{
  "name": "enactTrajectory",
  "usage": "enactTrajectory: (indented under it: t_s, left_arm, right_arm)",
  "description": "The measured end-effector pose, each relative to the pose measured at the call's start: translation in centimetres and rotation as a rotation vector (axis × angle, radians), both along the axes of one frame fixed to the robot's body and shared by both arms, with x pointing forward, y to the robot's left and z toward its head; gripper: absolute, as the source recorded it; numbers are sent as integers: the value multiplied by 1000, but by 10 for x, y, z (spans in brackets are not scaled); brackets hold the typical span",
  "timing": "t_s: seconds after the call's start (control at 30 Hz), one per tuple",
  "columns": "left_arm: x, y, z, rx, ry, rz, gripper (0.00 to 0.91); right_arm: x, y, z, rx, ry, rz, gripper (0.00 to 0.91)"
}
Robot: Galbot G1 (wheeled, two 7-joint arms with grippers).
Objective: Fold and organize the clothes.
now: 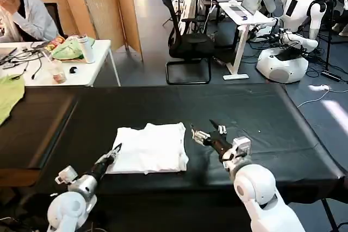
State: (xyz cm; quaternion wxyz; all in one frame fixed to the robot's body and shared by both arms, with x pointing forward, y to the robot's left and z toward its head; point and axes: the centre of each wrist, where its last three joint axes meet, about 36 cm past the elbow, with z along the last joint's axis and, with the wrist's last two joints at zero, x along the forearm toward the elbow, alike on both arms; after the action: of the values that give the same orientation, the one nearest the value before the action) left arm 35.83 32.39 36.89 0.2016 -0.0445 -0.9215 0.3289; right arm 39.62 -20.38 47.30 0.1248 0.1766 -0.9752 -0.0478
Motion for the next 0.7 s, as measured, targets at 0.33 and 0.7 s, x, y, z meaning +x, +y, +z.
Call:
enactTrajectory:
  t_s: [0.33,0.7]
  left_arm:
    - [-3,5,28,357,-45,-12,0]
    - [-11,61,88,748,-111,-19,0]
  right_arm:
    - [-6,-6,-6,-11,9,-40,878]
    - [-9,-20,-12,-36,22,-82,878]
